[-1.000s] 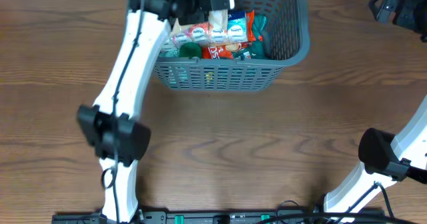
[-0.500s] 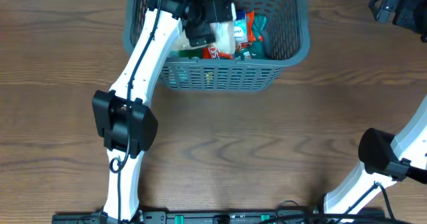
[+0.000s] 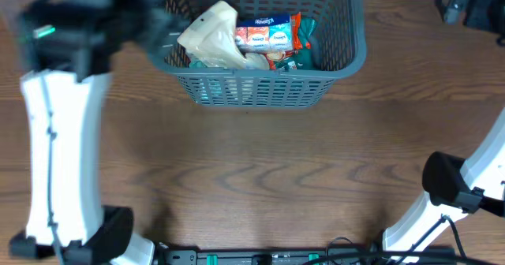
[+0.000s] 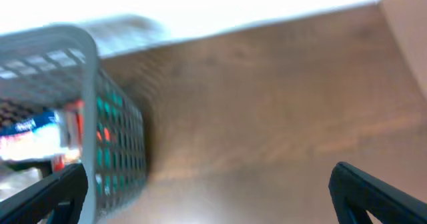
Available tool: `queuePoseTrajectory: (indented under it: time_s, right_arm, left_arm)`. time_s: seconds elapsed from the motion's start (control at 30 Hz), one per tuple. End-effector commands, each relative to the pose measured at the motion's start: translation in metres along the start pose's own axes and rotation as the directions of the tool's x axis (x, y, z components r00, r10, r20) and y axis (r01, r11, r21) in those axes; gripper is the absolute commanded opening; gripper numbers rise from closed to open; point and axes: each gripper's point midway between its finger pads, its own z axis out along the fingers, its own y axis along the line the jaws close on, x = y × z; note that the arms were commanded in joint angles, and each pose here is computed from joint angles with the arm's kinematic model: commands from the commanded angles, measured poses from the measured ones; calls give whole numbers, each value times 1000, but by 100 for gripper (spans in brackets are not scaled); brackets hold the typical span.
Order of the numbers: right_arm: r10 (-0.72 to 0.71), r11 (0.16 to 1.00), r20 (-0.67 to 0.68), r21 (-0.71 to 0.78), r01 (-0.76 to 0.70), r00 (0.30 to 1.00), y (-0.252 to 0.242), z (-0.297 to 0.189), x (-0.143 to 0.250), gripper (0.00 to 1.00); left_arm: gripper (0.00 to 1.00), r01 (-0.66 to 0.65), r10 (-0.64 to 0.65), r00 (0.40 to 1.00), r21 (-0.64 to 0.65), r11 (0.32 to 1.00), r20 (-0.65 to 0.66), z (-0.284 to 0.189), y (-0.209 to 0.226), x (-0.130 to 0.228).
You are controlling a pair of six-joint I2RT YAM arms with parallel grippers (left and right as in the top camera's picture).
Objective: Pack container
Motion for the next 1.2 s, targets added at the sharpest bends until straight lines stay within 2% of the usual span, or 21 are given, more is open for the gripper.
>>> queuePoseTrajectory:
  time_s: [0.0,0.1,0.2,0.33,0.57,0.7,0.83,0.9,1.0,1.17]
  right_arm:
    - [-92,995,53,-43,94,994,28,-1,-11,99]
    - [-95,994,55,-51,97,994,45,0,-10,99]
    - [-66,998,15,-1,66,998,48,0,1,99]
    - [-84,996,-79,0,84,993,54,-2,25,99]
    - [-41,999,-82,-24,39,996,68,-16,33,98]
    - [-68,998,-139,-8,67,988,71,-33,61,98]
    - [-36,986,-249,147,74,968,47,-34,105,98]
    - [-32,981,-279,174,84,960,42,-26,124,98]
    - [-25,984,-262,164,70,965,45,-3,149,98]
    - [-27,990,-158,129,47,987,46,53,194,99]
  left_arm:
    - [98,234,-241,969,-120,965,-54,-12,42,32]
    - [98,341,-352,935,-148,929,-55,-27,64,56]
    - [99,396,-402,913,-84,914,-66,-32,62,71]
    - [99,410,-415,901,-68,910,-123,-25,53,97]
    - [99,419,-417,887,-35,907,-197,6,14,152]
    - [98,380,-379,908,-32,924,-180,18,-9,186]
    - [98,283,-285,949,-34,959,-135,30,-28,214]
    - [98,240,-242,962,-34,970,-123,38,-38,229]
    - [98,186,-188,976,-32,982,-114,51,-52,251]
    - [98,178,-181,981,-57,982,-65,68,-65,272]
